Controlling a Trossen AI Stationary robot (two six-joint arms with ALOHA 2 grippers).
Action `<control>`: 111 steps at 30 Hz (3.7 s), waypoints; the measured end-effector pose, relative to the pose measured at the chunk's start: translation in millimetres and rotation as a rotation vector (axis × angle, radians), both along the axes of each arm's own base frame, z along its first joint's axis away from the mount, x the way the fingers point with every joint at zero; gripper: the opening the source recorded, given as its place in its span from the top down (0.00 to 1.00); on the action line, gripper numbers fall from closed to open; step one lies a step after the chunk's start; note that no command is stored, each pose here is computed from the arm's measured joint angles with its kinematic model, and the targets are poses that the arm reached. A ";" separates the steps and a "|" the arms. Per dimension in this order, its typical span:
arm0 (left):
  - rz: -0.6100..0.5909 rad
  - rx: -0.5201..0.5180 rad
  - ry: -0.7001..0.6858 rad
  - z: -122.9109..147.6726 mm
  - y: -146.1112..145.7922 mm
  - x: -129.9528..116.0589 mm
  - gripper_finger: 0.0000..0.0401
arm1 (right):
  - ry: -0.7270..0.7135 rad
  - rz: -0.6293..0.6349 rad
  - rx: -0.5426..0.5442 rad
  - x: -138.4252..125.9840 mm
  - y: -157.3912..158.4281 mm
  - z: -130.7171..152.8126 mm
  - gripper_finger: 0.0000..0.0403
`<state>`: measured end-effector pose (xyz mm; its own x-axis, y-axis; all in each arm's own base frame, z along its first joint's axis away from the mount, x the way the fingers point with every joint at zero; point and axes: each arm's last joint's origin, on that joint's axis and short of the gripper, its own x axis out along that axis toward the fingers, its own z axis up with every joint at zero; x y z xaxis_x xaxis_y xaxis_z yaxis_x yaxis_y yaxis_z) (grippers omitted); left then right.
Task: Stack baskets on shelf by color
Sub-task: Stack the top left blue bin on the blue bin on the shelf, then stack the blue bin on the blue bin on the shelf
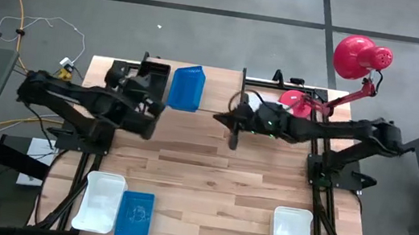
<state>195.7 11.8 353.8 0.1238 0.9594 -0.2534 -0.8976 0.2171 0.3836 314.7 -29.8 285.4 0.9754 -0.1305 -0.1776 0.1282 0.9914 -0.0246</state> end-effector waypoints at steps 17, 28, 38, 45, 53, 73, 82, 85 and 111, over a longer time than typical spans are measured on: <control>-0.652 -0.219 0.259 2.0 19.4 15.4 1.00 | 0.208 -0.237 -0.104 65.6 -71.4 -16.7 1.00; -0.561 -0.208 0.230 -9.0 43.2 9.5 1.00 | 0.148 -0.230 -0.073 65.9 -83.5 -13.6 1.00; -0.609 -0.195 0.175 -11.1 46.9 14.4 1.00 | 0.130 -0.239 -0.056 72.6 -89.9 -24.5 1.00; -0.608 -0.187 0.162 -8.5 46.4 11.5 1.00 | 0.111 -0.234 -0.041 73.4 -87.8 -22.9 1.00; -0.605 -0.188 0.164 -8.6 46.8 11.3 1.00 | 0.128 -0.213 -0.025 75.2 -87.2 -28.6 1.00; -0.584 -0.162 0.171 -5.7 46.8 7.7 1.00 | 0.199 -0.235 -0.133 34.2 -65.0 24.9 1.00; -0.939 -0.284 -0.052 -7.2 30.5 10.5 1.00 | 0.427 -0.053 -0.111 -1.5 -0.9 36.7 1.00; -1.042 -0.260 -0.119 -22.9 19.0 12.7 1.00 | 0.477 -0.003 -0.143 -3.7 25.6 33.2 1.00; -1.166 -0.645 0.164 -90.6 -105.3 25.1 0.91 | 0.393 -0.064 0.025 -81.2 71.8 -29.1 1.00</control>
